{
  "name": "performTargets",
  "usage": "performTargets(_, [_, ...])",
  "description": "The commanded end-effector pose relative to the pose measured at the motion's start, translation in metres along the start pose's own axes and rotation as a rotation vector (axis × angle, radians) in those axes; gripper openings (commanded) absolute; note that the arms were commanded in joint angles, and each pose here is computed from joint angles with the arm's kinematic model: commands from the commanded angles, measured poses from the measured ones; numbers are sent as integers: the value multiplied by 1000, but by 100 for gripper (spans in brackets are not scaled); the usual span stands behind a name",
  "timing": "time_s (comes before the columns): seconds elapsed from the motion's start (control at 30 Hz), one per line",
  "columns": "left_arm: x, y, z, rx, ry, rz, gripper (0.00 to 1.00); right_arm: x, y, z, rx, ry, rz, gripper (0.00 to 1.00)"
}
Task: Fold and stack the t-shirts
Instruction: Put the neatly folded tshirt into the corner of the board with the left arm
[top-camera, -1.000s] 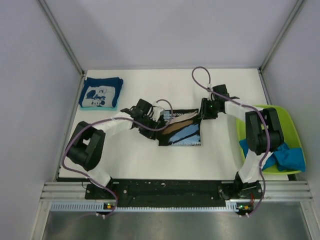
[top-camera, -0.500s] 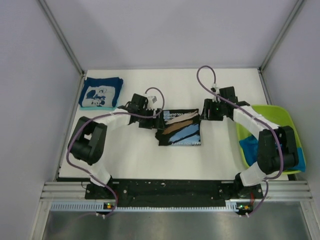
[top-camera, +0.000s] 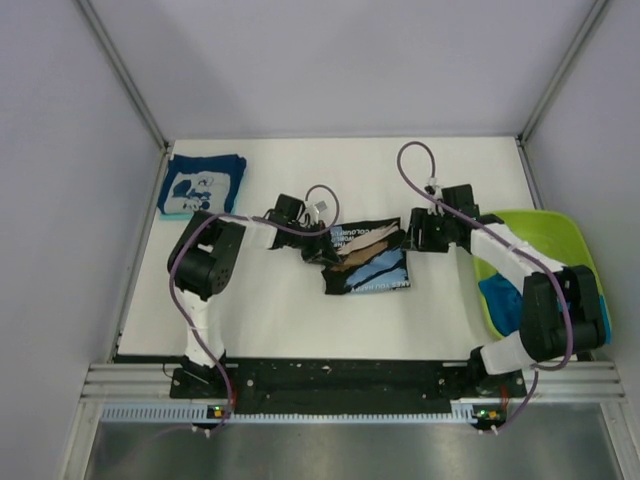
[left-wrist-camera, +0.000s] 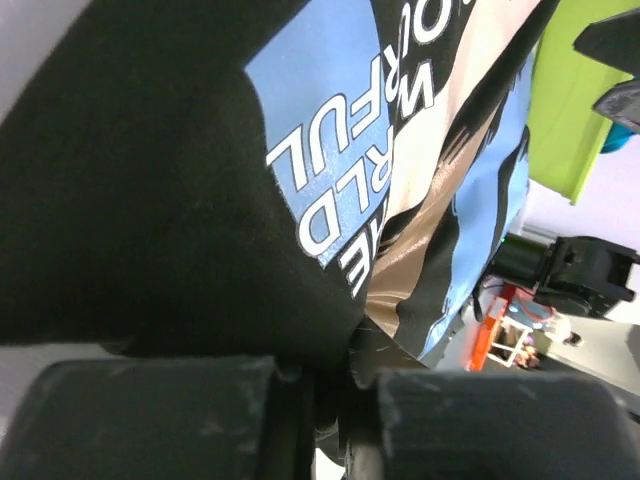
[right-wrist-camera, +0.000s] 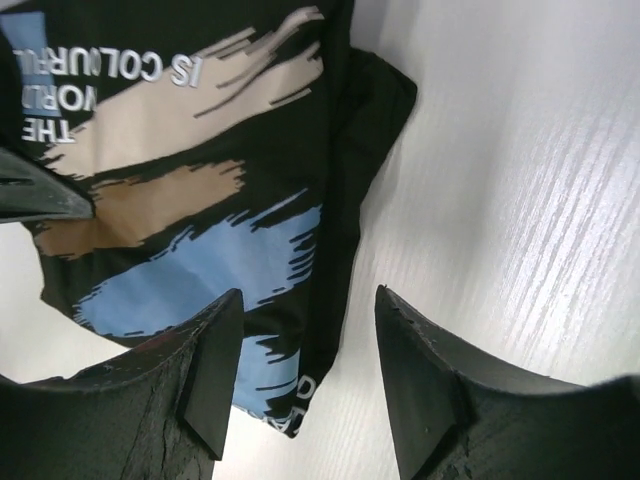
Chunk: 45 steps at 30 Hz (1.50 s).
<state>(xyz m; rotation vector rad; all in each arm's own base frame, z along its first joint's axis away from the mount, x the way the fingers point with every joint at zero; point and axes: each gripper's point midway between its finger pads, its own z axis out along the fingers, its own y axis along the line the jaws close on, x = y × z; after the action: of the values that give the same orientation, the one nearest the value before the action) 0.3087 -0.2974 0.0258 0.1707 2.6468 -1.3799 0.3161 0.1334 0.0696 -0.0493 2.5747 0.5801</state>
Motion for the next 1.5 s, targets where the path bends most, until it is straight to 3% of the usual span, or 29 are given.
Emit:
performTargets(0.0, [11, 15, 1, -10, 47, -83, 0, -33, 10, -31, -1, -150, -62, 55])
performTargets(0.33, [-31, 27, -88, -318, -89, 160, 0, -41, 11, -79, 55, -238, -179, 56])
performTargets(0.5, [-73, 48, -148, -558, -175, 296, 0, -41, 5, -94, 108, -257, -223, 57])
performTargets(0.83, [-160, 73, -253, -980, -221, 510, 0, -35, -4, -97, 149, -248, -261, 57])
performTargets(1.17, [-222, 76, -331, -1325, -208, 620, 0, -35, -10, -98, 178, -249, -278, 58])
performTargets(1.47, [-233, 50, -388, -1492, -248, 671, 0, -32, -14, -96, 195, -243, -279, 58])
